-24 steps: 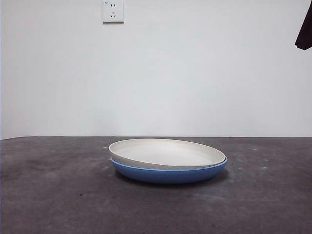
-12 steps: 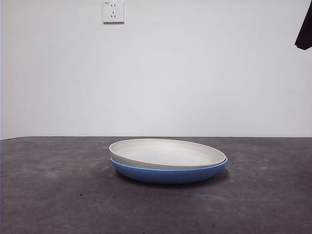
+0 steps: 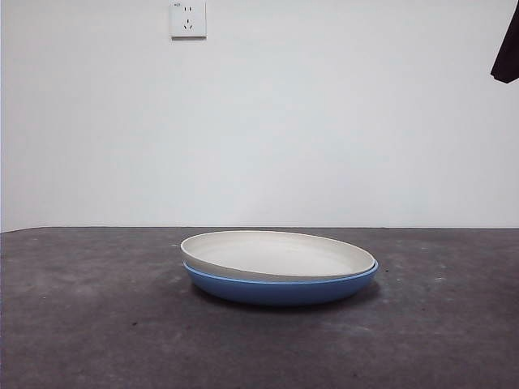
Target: Pick up the white plate, put it on the blue plate, put it on desk
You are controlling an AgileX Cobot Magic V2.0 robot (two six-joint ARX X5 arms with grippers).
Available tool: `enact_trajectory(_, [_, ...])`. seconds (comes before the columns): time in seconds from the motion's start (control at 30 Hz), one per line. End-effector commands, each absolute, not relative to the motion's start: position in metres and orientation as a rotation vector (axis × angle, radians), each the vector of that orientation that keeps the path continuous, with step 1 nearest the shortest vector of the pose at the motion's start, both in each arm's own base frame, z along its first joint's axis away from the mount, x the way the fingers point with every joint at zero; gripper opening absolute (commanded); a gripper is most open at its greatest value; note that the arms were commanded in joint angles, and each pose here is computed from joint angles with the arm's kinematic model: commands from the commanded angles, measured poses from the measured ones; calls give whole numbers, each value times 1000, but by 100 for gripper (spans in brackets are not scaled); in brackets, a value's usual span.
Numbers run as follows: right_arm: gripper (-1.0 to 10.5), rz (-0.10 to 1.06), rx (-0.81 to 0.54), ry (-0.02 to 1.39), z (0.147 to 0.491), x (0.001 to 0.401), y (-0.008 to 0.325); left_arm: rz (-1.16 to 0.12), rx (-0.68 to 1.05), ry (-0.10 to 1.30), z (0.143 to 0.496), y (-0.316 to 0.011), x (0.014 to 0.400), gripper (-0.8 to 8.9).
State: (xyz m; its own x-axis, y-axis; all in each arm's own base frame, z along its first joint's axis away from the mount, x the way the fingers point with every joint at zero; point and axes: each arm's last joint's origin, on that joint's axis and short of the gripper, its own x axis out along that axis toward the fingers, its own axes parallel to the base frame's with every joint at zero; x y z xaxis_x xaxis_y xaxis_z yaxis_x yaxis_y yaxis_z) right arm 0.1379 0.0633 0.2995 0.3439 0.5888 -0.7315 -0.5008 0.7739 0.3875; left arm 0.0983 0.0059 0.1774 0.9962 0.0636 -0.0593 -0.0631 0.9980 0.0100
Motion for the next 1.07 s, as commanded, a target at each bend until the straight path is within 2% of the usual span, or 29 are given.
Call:
enact_trajectory(0.03, [8,724,91,970,304,139,65,70,5,75,170,6,98,9])
enact_trajectory(0.4, [8,724,91,970,304,139,65,71,-21,186,148,6,95,9])
enact_trajectory(1.07, [8,724,91,970,304,139,65,72,-40,180,149,6,95,9])
